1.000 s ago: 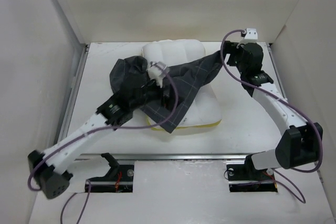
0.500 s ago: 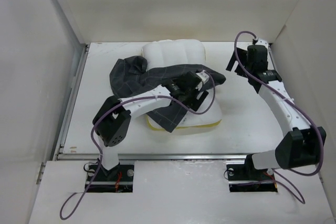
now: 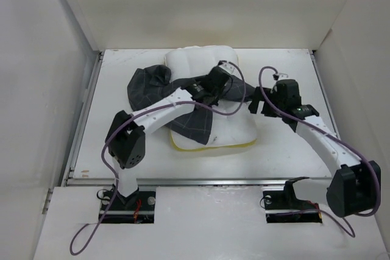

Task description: Put the pillow into the pillowcase

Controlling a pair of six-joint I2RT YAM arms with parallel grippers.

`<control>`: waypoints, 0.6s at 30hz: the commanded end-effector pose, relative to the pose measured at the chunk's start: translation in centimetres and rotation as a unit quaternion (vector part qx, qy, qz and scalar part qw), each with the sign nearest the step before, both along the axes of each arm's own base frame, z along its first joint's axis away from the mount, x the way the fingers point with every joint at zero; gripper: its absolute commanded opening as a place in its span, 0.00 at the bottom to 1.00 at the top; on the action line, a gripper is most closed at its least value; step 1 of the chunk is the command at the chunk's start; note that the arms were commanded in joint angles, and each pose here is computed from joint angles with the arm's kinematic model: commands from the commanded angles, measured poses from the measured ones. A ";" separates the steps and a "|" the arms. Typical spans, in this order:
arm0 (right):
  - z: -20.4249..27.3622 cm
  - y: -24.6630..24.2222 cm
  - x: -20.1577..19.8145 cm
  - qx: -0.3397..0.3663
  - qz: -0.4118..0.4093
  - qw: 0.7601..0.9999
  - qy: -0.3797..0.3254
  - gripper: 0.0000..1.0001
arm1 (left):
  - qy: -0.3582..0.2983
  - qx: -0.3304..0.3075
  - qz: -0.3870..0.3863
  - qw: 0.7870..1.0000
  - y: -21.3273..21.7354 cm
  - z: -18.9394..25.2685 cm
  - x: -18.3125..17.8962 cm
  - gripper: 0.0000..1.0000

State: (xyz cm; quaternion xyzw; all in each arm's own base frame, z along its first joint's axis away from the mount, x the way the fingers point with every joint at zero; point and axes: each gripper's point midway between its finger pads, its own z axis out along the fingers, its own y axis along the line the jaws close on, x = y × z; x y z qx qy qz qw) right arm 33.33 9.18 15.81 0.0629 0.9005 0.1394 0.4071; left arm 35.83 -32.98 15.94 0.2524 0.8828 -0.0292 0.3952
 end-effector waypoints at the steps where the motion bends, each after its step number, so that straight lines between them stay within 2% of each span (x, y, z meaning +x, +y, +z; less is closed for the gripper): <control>1: -0.9 3.5 0.0 0.000 0.068 0.998 -0.010 1.00 | -0.079 -0.078 0.050 0.993 4.3 9.5 2.0 0.00; 4: -2.1 8.4 -0.1 -0.019 0.122 0.992 -0.011 1.00 | -0.096 -0.111 0.086 0.985 8.1 11.8 3.5 0.00; 6: -3.0 10.0 0.5 -0.036 0.125 0.991 -0.003 1.00 | -0.096 -0.124 0.094 0.983 9.2 12.3 3.5 0.00; 7: -4.5 10.2 1.5 -0.055 0.103 0.993 0.016 0.95 | -0.097 -0.132 0.094 0.982 9.9 12.5 3.4 0.00; 9: -6.8 10.0 1.9 -0.066 0.086 0.993 0.048 0.68 | -0.097 -0.140 0.097 0.981 10.3 12.8 3.2 0.00; 10: -7.2 9.4 2.5 -0.075 0.066 0.993 0.062 0.49 | -0.096 -0.141 0.101 0.980 10.8 12.7 3.4 0.00; 11: -8.8 8.4 2.5 -0.076 0.017 0.993 0.092 0.20 | -0.102 -0.146 0.101 0.979 10.9 13.4 3.2 0.00; 12: -9.2 6.5 2.5 -0.087 -0.037 0.990 0.104 0.00 | -0.102 -0.149 0.109 0.977 11.5 13.5 3.2 0.00; 13: -8.6 0.9 2.8 -0.106 -0.151 0.977 0.105 0.00 | -0.108 -0.157 0.109 0.975 11.8 14.0 3.4 0.00; 15: -8.5 -3.1 2.3 -0.121 -0.208 0.964 0.111 0.00 | -0.100 -0.160 0.103 0.977 11.8 13.6 3.4 0.00; 17: -6.0 -7.2 2.0 -0.115 -0.278 0.949 0.092 0.00 | -0.096 -0.164 0.096 0.977 11.5 13.6 3.2 0.00; 18: -5.2 -10.9 1.3 -0.124 -0.331 0.931 0.097 0.00 | -0.097 -0.167 0.087 0.977 11.2 13.7 3.2 0.00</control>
